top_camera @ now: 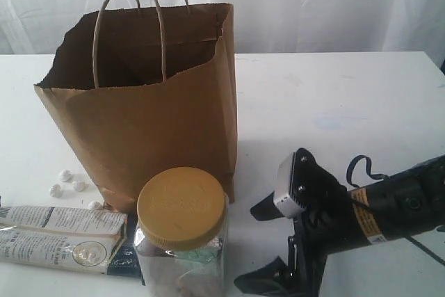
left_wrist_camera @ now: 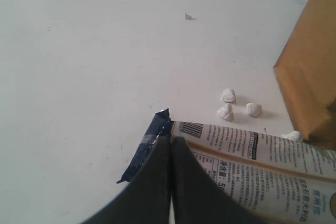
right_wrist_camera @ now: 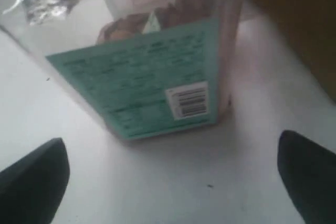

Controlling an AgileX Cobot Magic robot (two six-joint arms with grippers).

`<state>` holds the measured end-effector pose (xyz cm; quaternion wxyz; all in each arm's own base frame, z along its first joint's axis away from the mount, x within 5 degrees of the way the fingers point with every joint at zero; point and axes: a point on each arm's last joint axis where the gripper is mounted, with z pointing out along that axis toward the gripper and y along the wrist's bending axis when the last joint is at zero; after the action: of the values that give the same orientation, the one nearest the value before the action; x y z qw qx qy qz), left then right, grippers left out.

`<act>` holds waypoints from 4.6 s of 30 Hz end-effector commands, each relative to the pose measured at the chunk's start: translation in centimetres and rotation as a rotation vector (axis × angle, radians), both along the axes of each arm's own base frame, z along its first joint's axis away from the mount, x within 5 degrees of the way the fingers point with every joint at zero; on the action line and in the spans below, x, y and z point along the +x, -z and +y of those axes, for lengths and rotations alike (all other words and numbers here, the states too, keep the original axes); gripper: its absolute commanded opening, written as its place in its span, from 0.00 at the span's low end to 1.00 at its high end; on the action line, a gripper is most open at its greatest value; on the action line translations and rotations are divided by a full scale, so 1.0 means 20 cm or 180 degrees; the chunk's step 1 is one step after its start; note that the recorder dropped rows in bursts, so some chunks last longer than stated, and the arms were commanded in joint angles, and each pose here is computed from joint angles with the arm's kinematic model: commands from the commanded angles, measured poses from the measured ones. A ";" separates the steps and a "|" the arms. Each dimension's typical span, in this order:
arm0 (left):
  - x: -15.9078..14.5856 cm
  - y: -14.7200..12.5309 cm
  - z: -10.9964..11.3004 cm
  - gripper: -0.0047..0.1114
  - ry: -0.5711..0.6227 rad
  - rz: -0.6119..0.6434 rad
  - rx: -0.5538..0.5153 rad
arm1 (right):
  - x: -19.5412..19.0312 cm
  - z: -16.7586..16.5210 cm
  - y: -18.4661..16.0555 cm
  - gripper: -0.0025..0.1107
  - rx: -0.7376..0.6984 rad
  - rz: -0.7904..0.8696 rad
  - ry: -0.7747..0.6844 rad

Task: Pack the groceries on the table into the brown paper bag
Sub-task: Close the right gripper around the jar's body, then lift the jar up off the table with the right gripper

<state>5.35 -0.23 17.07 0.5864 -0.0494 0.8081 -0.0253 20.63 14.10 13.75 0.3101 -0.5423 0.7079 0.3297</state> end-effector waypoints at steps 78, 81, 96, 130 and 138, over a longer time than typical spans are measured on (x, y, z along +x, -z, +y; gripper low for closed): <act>0.00 0.00 0.00 0.04 -0.0002 -0.0038 -0.0047 | 0.07 0.31 0.05 0.74 0.0241 0.0013 -0.0003; 0.00 0.00 0.00 0.04 -0.0002 -0.0038 -0.0047 | 0.07 0.31 0.05 0.54 0.0233 0.0011 0.0001; 0.00 0.00 0.00 0.04 -0.0002 -0.0038 -0.0047 | 0.03 0.30 -0.13 0.02 0.0476 0.0609 0.0429; 0.00 0.00 0.00 0.04 -0.0002 -0.0038 -0.0047 | -0.35 0.09 -0.82 0.02 0.0982 0.0390 0.0427; 0.00 0.00 0.00 0.04 -0.0002 -0.0038 -0.0047 | -0.32 0.06 -1.22 0.02 0.1505 -0.0380 0.0646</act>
<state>5.35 -0.23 17.07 0.5864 -0.0494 0.8081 -0.0253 13.73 15.53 34.78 0.4481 -0.4301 0.6602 0.4222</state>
